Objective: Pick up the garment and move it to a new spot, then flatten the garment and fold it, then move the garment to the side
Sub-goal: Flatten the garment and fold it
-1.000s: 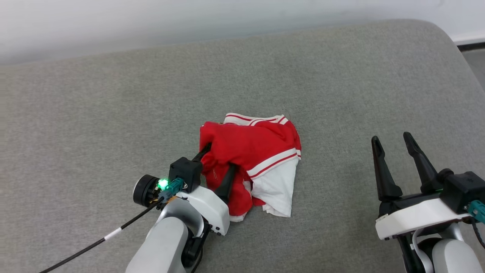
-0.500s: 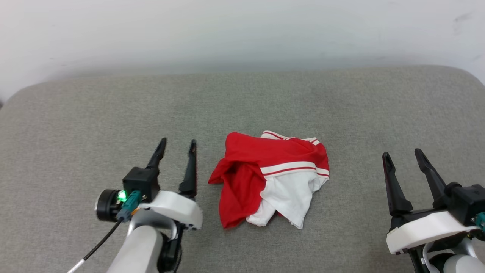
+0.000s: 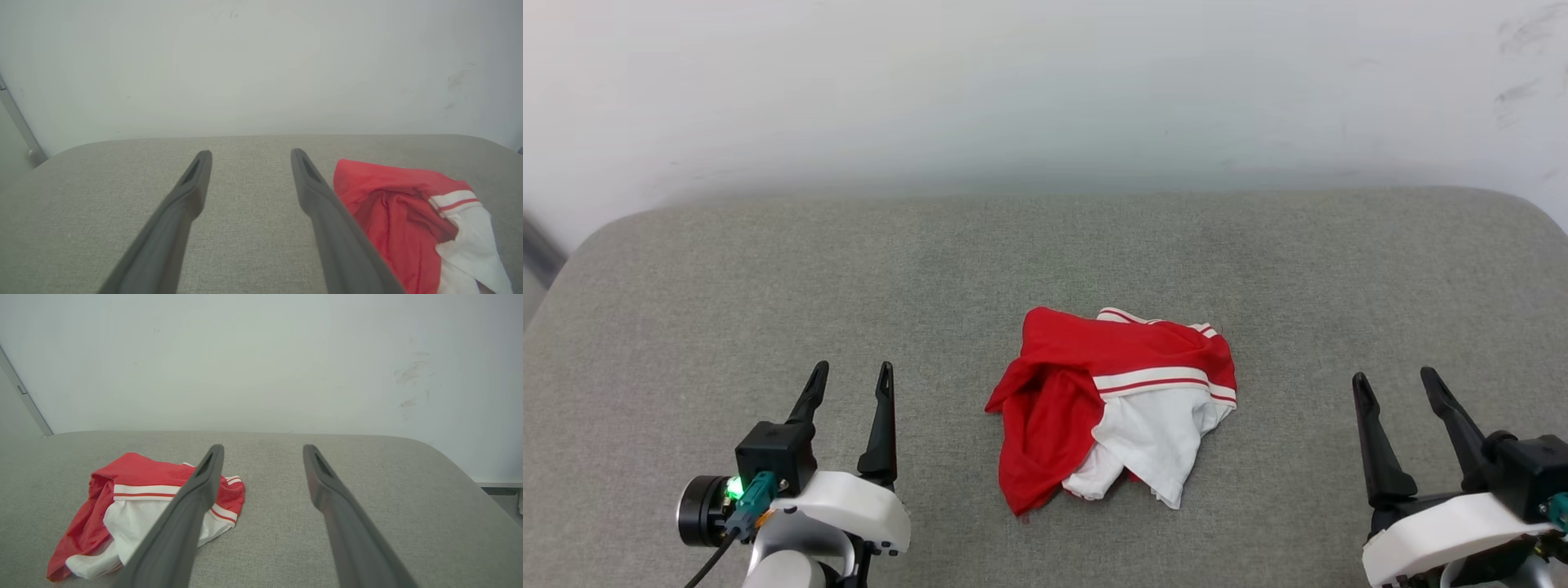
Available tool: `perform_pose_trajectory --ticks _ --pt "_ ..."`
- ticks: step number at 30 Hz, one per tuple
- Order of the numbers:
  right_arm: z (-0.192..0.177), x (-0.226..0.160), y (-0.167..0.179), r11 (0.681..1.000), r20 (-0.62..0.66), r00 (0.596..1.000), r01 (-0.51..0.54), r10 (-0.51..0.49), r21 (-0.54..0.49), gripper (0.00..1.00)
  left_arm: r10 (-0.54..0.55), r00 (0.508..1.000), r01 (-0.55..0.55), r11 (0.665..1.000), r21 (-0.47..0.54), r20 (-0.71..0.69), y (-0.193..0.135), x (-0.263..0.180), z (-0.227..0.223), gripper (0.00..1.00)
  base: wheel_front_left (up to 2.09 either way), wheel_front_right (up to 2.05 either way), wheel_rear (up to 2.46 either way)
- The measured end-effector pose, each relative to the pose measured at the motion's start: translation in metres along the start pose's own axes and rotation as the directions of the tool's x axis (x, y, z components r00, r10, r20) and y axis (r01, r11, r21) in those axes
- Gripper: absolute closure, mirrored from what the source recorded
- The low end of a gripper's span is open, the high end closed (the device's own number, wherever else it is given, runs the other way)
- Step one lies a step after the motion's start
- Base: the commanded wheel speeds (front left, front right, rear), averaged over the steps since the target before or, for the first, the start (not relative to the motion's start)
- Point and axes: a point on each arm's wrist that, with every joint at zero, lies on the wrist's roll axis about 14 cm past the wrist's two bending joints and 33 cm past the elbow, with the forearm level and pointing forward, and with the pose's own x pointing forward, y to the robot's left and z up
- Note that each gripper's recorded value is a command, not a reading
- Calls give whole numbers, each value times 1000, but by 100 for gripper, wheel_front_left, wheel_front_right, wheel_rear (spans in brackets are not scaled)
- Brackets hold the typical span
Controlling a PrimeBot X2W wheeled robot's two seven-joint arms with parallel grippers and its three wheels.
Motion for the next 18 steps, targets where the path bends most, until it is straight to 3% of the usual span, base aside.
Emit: perform_pose_trajectory --ticks 11,15,18 --pt "-5 2 3 1000 -32 999 -6 7 15 0 10 1000 -10 1000 -8 4 1 0 3 0 0 0 0" --pt "-23 5 2 999 -130 991 -7 12 43 0 22 1000 -22 1000 -8 21 5 0 7 0 0 0 0" --pt "-44 7 2 999 -265 963 -35 43 35 0 33 999 -33 999 -9 35 8 -1 11 0 0 0 0"
